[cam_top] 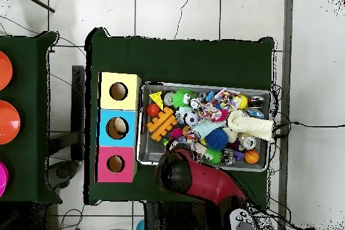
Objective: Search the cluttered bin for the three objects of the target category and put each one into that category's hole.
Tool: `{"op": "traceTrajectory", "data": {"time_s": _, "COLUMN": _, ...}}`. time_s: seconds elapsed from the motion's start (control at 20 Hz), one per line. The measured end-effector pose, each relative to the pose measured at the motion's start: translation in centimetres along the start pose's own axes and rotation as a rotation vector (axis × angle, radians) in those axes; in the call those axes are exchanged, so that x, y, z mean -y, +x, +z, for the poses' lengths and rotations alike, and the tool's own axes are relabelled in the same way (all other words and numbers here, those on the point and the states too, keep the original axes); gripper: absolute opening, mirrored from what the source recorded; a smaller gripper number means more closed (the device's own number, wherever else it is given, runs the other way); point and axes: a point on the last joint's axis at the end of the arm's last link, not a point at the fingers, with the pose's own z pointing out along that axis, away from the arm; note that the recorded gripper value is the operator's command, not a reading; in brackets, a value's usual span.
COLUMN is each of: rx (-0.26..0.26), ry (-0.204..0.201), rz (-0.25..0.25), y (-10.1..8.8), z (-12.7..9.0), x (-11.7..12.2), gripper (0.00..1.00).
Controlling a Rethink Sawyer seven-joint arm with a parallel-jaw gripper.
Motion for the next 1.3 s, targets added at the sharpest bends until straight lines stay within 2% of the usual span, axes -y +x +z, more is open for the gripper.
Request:
{"op": "traceTrajectory", "data": {"time_s": 0.35, "rx": 0.006, "ry": -0.001, "rz": 0.023, "y": -1.1, "z": -1.0, "x": 0.8, "gripper": 1.00}}
{"op": "traceTrajectory", "data": {"time_s": 0.65, "rx": -0.001, "ry": 0.005, "rz": 0.043, "y": -1.5, "z": -0.6, "x": 1.7, "gripper": 1.00}}
{"op": "traceTrajectory", "data": {"time_s": 1.1, "rx": -0.008, "ry": 0.013, "rz": 0.026, "y": 0.8, "z": 1.0, "x": 1.7, "gripper": 1.00}}
{"op": "traceTrajectory", "data": {"time_s": 1.3, "rx": -0.003, "ry": 0.022, "rz": -0.001, "y": 2.9, "z": 0.9, "x": 1.1, "gripper": 1.00}}
